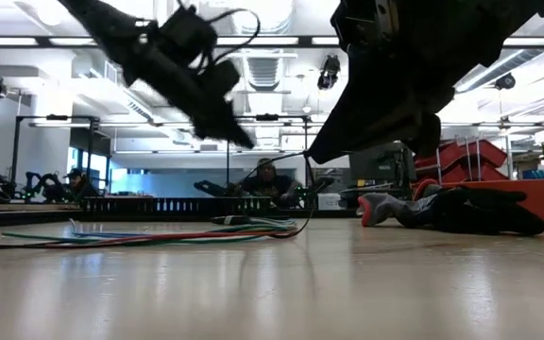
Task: Ziptie cables
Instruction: Wrap the black zip tie on the cable
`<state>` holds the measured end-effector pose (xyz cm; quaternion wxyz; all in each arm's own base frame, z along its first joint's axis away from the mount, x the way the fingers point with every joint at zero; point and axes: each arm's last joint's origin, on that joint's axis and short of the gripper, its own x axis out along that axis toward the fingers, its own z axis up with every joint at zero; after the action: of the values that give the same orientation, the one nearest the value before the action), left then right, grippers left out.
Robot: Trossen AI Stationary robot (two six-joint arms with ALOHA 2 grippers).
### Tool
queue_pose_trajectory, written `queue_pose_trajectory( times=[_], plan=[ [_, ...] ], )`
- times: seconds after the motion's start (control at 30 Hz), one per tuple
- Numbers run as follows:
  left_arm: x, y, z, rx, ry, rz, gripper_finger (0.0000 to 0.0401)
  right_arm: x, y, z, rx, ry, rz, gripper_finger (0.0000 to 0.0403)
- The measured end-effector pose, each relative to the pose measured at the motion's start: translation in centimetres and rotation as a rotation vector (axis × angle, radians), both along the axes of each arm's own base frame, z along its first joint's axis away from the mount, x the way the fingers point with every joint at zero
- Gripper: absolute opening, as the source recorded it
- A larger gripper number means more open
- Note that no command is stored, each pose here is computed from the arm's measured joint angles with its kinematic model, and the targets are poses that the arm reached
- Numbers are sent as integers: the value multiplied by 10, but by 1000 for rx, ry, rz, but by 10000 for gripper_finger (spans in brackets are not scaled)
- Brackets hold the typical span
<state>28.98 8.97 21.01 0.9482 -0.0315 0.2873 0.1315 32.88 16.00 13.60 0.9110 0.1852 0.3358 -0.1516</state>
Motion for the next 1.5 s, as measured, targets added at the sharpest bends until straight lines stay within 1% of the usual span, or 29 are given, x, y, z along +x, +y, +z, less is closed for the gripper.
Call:
queue_pose_trajectory(
  times=[0.1, 0.17, 0.23, 0.3, 0.37, 0.5, 0.63, 0.8, 0.9, 0.97, 1.1, 1.23, 1.33, 1.4, 1.5],
  plan=[
    [-13, -4, -23, -42, 37, 11, 59, 0, 0, 0, -3, 0, 3, 0],
    [-17, -6, -31, -59, 1, 28, 59, 0, 0, 0, -8, 0, 8, 0],
    [-18, -7, -39, -84, -33, 37, 59, 0, 0, 0, -8, 0, 8, 0],
    [-18, -8, -48, -114, -27, 43, 59, 0, 0, 0, -8, 0, 8, 0],
    [-16, -8, -53, -120, -22, 42, 59, 0, 0, 0, -12, 1, 11, 0],
    [-4, -5, -58, -121, -13, 39, 65, 1, -1, 0, -12, 0, 8, 0],
    [12, -4, -68, -110, 25, 14, 85, 1, -2, 0, -12, 0, 6, 0],
    [29, 2, -93, -150, 140, 34, 108, 1, -2, 0, -9, 0, 4, 0],
    [40, 9, -97, -142, 189, 52, 118, 1, -2, 0, -9, 1, 4, 0],
    [45, 12, -97, -112, 218, 55, 123, 1, -1, 0, -8, 1, 5, 0],
    [53, 18, -89, -65, 206, 56, 128, 1, -1, -4, -2, 10, 2, 0],
    [56, 22, -81, -17, 247, 64, 124, 1, -1, -6, 9, 10, -7, 0],
    [56, 23, -76, -10, 268, 65, 118, 2, -1, -7, 13, 11, -12, 0],
    [55, 22, -70, 6, 257, 56, 115, 2, -1, -7, 18, 7, -15, 0],
    [55, 23, -52, 51, 189, 51, 116, 2, 0, -7, 21, 2, -16, 0]
  ],
)
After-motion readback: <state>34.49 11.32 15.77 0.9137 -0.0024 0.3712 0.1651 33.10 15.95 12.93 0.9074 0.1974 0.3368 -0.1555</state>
